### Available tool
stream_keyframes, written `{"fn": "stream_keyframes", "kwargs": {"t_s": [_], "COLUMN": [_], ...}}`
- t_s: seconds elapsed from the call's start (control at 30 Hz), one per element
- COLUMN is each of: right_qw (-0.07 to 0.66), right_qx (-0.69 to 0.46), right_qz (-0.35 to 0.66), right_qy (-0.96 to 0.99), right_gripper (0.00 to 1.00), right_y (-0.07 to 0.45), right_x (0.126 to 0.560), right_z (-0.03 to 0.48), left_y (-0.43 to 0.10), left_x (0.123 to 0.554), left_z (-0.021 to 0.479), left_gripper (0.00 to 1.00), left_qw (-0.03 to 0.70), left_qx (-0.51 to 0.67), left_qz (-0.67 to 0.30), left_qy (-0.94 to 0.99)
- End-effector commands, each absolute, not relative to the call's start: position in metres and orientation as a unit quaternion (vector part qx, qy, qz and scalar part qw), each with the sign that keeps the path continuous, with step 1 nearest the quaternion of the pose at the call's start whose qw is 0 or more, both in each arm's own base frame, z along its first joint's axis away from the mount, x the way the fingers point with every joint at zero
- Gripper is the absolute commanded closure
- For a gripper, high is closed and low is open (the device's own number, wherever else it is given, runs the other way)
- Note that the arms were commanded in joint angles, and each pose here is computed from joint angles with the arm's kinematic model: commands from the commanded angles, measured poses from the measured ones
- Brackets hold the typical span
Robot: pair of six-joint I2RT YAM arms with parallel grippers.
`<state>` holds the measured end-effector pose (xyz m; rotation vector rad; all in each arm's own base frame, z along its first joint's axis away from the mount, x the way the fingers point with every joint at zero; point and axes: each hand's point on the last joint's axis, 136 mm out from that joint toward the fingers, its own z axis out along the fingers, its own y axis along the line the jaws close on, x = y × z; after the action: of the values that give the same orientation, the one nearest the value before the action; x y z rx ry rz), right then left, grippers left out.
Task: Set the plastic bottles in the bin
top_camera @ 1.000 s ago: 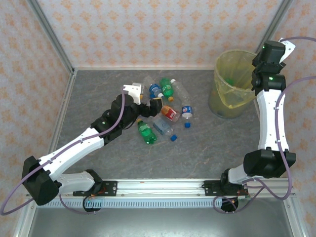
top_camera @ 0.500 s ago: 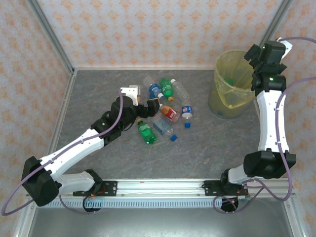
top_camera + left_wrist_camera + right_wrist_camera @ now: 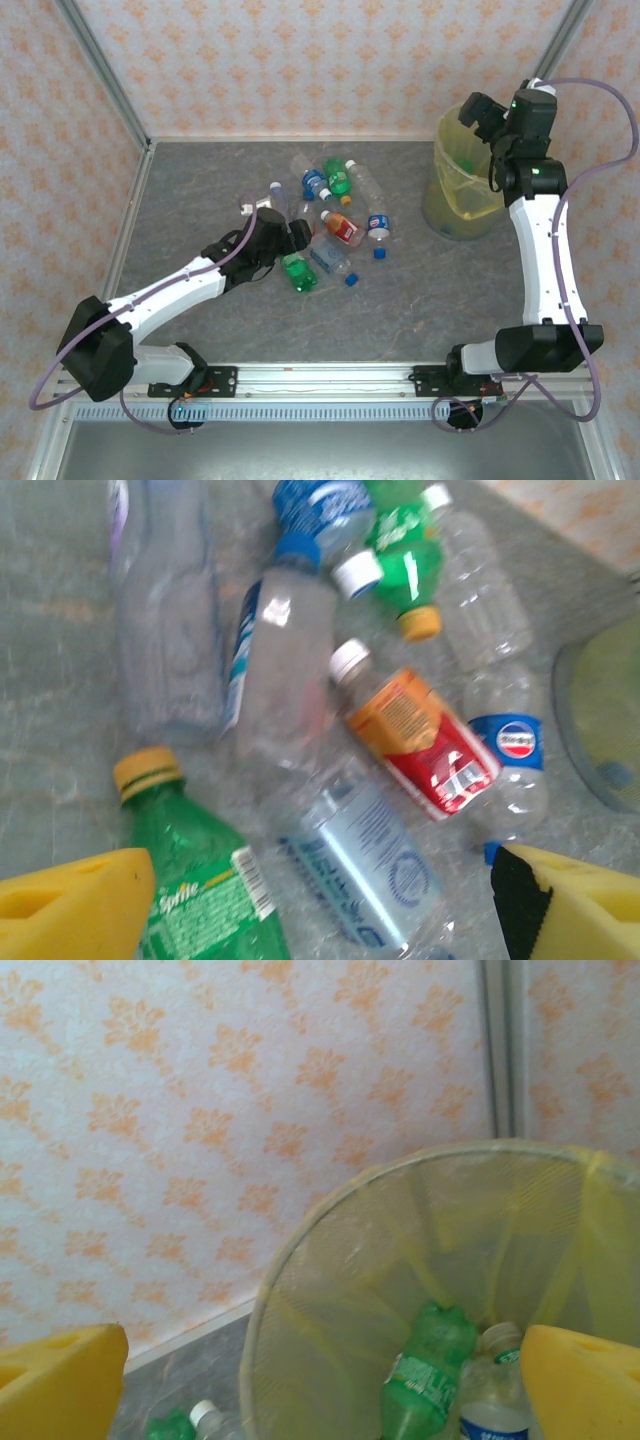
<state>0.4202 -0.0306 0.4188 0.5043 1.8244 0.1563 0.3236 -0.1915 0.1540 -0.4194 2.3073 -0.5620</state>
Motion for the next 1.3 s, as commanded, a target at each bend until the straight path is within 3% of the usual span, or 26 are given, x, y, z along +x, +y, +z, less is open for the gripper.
{"fn": "stream_keyframes", "kwargs": {"t_s": [0.0,0.8,1.17,1.27], "right_qw": [0.606,0.592,0.588,0.587], "right_qx": [0.206,0.171,0.169,0.165], "right_qz": [0.103,0.159,0.160,0.166], "right_qy": [0.762,0.771,0.774,0.775], "right_gripper": [0.00,0.00,0.00,0.00], "right_y": [-0.019,0.013,0.016,0.019], "right_x": [0.415,0.419,0.417,0.418], "right_z": [0.435,0.419,0.419,0.420], "left_y": [-0.188,-0.217,-0.217,-0.216], "left_x": [0.305,0.265,0.267,0.267], "left_z": [0.127,0.049,0.034,0.033], "left_gripper": [0.13,0.12,0.20,0.26], "left_qw": [0.295,0.179,0.180,0.183], "left_qx": [-0.219,-0.219,-0.205,-0.201], "left_qz": [-0.225,-0.201,-0.190,-0.191], "left_qy": [0.903,0.938,0.943,0.943]}}
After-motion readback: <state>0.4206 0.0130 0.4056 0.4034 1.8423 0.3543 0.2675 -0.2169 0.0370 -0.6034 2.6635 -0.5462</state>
